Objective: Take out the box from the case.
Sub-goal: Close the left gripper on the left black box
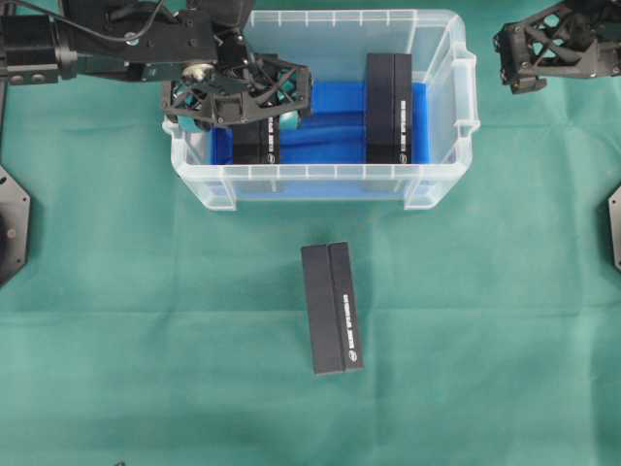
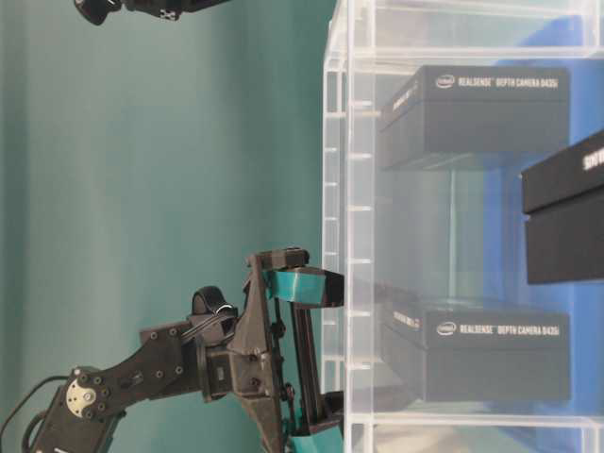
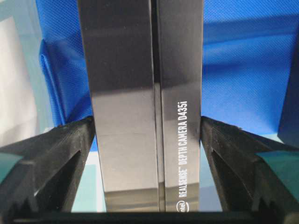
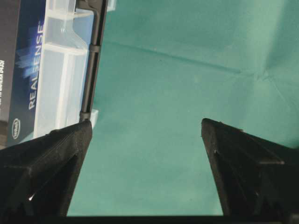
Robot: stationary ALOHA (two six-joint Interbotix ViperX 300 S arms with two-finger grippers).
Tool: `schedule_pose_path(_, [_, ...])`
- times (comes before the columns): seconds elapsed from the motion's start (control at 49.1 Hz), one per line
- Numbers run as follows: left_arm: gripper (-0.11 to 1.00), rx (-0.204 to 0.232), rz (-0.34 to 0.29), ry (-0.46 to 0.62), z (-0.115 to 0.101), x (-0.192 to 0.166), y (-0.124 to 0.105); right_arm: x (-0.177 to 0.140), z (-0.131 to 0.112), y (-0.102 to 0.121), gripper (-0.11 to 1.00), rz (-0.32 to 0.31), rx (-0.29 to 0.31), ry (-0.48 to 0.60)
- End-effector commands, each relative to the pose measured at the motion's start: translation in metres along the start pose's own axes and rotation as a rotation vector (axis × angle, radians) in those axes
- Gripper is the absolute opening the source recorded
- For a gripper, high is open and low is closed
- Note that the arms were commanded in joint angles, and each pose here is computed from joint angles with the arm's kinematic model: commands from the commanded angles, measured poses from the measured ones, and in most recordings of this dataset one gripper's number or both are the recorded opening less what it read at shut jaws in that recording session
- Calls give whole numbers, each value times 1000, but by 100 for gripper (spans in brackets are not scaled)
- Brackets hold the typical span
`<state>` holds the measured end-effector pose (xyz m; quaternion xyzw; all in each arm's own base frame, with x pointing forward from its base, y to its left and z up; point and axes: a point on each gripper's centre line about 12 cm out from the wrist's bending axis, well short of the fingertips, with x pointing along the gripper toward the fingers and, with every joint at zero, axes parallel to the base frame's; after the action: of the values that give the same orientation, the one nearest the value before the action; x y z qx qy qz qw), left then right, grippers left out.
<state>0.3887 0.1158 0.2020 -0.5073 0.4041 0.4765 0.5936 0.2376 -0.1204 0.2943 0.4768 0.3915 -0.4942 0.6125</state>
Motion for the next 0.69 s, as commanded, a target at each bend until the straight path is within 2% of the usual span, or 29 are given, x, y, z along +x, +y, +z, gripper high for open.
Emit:
schedule_pose_path(0.0, [90, -7, 4, -5, 3, 2, 3, -4, 2, 1, 93, 16, -1, -12])
schedule_pose_path(0.244, [86, 8, 1, -5, 3, 2, 3, -4, 2, 1, 93, 16, -1, -12])
schedule_pose_path(0.285, [82, 11, 0, -4, 2, 2, 2, -4, 2, 1, 93, 16, 1, -11])
schedule_pose_path(0.387, [62, 11, -4, 0, 0, 1, 2, -4, 2, 1, 93, 15, 1, -10])
schedule_pose_path(0.672, [62, 7, -10, 3, -1, 1, 1, -4, 2, 1, 93, 16, 1, -11])
